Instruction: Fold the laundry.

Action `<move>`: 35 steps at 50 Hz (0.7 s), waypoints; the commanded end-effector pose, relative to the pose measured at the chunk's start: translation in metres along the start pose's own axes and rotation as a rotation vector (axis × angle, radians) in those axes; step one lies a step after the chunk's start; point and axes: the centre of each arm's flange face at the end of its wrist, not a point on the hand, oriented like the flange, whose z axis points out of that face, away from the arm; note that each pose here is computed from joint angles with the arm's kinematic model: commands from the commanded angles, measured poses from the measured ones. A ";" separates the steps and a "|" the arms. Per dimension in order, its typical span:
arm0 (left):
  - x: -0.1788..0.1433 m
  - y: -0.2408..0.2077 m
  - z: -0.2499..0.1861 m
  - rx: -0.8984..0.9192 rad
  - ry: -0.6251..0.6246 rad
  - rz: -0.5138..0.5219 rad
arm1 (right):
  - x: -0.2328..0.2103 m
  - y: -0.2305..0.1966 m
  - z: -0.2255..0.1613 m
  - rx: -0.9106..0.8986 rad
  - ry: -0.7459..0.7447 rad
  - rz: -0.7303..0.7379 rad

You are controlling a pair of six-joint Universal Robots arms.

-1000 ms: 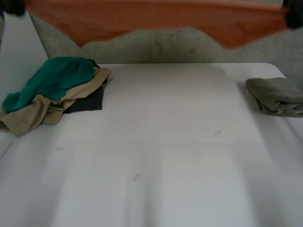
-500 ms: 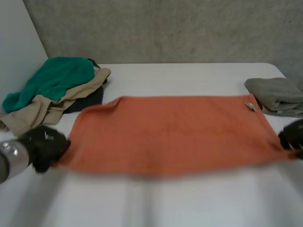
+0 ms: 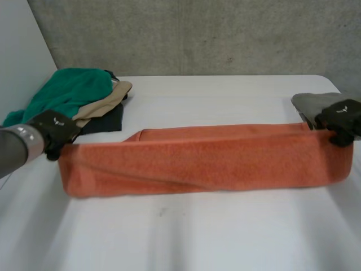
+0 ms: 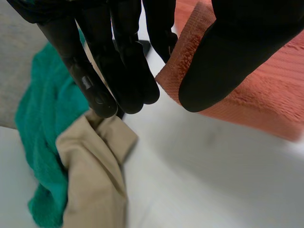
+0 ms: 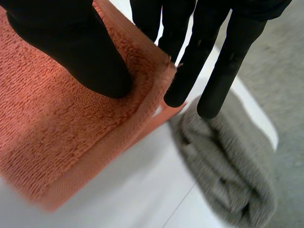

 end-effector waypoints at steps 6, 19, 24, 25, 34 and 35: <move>-0.016 -0.024 0.073 0.075 -0.156 -0.084 | -0.009 -0.018 0.064 0.121 0.208 -0.039; -0.010 -0.038 0.106 0.130 -0.190 -0.088 | -0.029 -0.018 0.106 0.168 0.283 -0.116; 0.002 -0.048 0.109 0.215 -0.143 -0.091 | -0.033 -0.012 0.114 0.117 0.327 -0.139; 0.003 -0.049 0.109 0.225 -0.142 -0.092 | -0.032 -0.011 0.114 0.105 0.339 -0.136; -0.005 -0.047 0.101 0.217 -0.187 -0.149 | -0.029 -0.010 0.104 0.071 0.372 -0.056; -0.006 -0.046 0.100 0.214 -0.188 -0.154 | -0.028 -0.011 0.102 0.071 0.372 -0.048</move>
